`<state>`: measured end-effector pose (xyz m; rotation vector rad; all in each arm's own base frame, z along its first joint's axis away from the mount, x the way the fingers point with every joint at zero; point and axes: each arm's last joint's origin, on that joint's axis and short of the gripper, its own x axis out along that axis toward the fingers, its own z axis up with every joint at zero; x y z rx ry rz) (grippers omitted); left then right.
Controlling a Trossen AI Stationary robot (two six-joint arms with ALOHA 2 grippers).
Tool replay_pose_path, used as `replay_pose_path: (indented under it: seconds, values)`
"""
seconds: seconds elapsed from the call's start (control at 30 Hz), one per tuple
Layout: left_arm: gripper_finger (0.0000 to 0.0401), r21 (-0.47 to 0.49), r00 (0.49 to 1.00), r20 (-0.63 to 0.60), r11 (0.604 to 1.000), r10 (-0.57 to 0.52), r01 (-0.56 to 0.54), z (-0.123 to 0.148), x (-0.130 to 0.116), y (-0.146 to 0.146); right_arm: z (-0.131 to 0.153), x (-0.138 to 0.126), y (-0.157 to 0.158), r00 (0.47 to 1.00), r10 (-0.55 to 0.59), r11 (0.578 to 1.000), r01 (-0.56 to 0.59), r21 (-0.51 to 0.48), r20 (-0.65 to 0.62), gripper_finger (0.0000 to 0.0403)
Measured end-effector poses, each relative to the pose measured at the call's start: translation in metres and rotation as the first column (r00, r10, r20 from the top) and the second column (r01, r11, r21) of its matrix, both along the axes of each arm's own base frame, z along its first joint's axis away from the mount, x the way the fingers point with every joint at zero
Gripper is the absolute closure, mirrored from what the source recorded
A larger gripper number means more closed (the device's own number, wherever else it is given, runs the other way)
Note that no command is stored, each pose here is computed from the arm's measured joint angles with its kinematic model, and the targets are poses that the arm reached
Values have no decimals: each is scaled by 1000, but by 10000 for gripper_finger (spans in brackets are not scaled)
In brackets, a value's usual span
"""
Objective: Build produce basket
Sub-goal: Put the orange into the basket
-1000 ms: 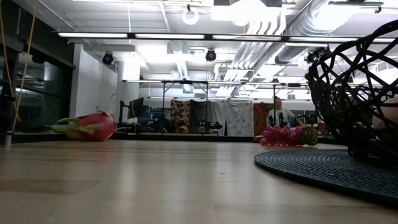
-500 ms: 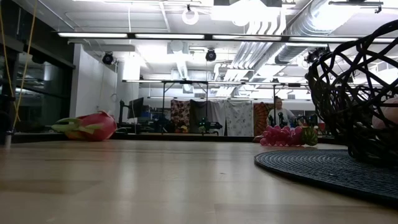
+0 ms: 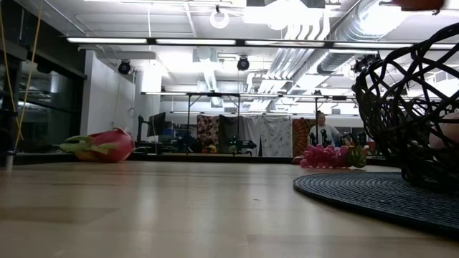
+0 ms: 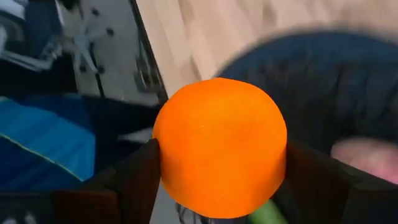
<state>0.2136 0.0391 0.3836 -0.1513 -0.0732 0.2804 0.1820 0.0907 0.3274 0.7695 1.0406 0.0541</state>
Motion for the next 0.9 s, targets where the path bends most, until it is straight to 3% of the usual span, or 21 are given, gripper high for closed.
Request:
replay_pose_path:
  seconds: [0.13, 0.43, 0.67, 0.9]
  values:
    - [55, 0, 1000, 0, 1000, 0, 0, 0, 0, 0, -34, -5, 17, 999, -11, 1000, 11, 3, -48, 123]
    - [55, 0, 1000, 0, 1000, 0, 0, 0, 0, 0, -108, -11, 15, 986, -65, 985, 38, -170, -156, 123]
    - [55, 0, 1000, -1, 1000, 2, -2, 0, 0, 0, -126, -8, 15, 984, -69, 969, 27, -245, -165, 122]
    - [55, -1, 1000, -1, 1000, 23, -23, 0, 0, 1, -127, -5, 14, 984, -127, 947, 83, -310, -123, 95]
